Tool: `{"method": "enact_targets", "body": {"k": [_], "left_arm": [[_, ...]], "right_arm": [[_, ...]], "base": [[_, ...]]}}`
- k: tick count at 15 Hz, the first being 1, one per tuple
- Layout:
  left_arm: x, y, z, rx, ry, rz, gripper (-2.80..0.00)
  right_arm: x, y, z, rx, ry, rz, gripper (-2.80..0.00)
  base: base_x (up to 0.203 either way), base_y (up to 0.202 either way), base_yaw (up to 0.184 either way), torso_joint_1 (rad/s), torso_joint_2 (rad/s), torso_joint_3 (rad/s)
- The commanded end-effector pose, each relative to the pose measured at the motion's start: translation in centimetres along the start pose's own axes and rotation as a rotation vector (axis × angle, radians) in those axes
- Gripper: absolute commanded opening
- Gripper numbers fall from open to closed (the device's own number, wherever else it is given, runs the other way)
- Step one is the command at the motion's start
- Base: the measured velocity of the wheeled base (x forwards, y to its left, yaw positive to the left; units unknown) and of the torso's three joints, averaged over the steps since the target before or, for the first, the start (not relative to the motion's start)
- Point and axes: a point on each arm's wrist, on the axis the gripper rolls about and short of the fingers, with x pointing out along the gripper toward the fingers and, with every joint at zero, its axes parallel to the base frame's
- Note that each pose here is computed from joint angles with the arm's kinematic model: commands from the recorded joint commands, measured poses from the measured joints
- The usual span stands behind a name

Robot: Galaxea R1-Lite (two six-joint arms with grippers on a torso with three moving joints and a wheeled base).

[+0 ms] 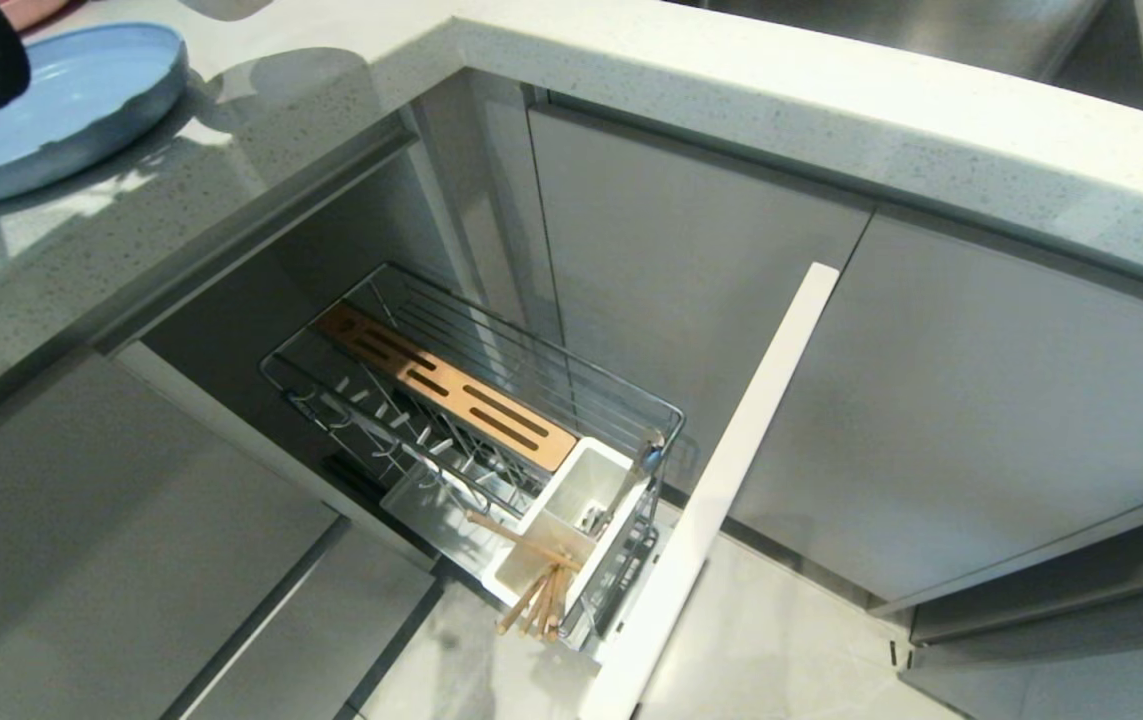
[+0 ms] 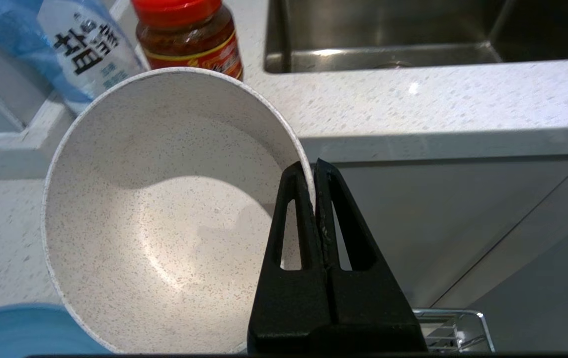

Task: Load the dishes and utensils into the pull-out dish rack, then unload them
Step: Pick up the bowl and place it in the cupboard

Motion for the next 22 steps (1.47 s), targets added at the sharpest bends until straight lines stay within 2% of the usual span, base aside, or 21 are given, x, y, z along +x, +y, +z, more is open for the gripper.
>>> {"method": "enact_targets", "body": {"k": [1, 5, 7, 8, 12, 13, 14, 16, 18, 22], "left_arm": [[-0.2, -0.7, 0.5, -0.002, -0.020, -0.020, -2.80], [-0.5, -1.9, 1.1, -0.046, -0.014, 0.015, -2.80], [-0.9, -2.3, 1.7, -0.121, -0.045, 0.013, -2.80], [-0.8, -2.6, 2.1, -0.177, -0.068, 0.001, -2.80], [-1.0, -4.1, 2.7, -0.497, -0.079, -0.028, -2.80], [-1.2, -4.1, 2.8, -0.600, -0.079, -0.038, -2.80], [-1.5, -4.2, 2.8, -0.694, -0.066, -0.044, -2.80], [-2.1, -4.4, 2.0, -0.859, 0.019, -0.051, -2.80], [-2.2, -4.7, 1.3, -0.969, 0.069, -0.047, -2.80], [-1.9, -5.8, -0.9, -1.091, 0.143, -0.036, -2.80]], "right_arm": [[0.0, 0.0, 0.0, 0.000, -0.004, 0.000, -2.80], [0.0, 0.0, -0.1, 0.000, -0.003, 0.001, -2.80], [0.0, 0.0, -0.1, 0.000, -0.003, 0.002, -2.80], [0.0, 0.0, -0.1, 0.000, -0.003, 0.001, -2.80], [0.0, 0.0, -0.1, 0.000, -0.003, 0.000, -2.80], [0.0, 0.0, -0.1, 0.000, -0.003, 0.000, -2.80], [0.0, 0.0, -0.1, 0.000, -0.003, 0.000, -2.80], [0.0, 0.0, -0.1, 0.000, -0.003, 0.001, -2.80], [0.0, 0.0, -0.1, 0.000, -0.003, 0.000, -2.80], [0.0, 0.0, -0.1, 0.000, -0.003, 0.001, -2.80]], "base": [[0.000, 0.000, 0.000, 0.000, 0.00, 0.000], [0.000, 0.000, 0.000, 0.000, 0.00, 0.000], [0.000, 0.000, 0.000, 0.000, 0.00, 0.000], [0.000, 0.000, 0.000, 0.000, 0.00, 0.000], [0.000, 0.000, 0.000, 0.000, 0.00, 0.000], [0.000, 0.000, 0.000, 0.000, 0.00, 0.000], [0.000, 0.000, 0.000, 0.000, 0.00, 0.000], [0.000, 0.000, 0.000, 0.000, 0.00, 0.000], [0.000, 0.000, 0.000, 0.000, 0.00, 0.000], [0.000, 0.000, 0.000, 0.000, 0.00, 0.000]]}}
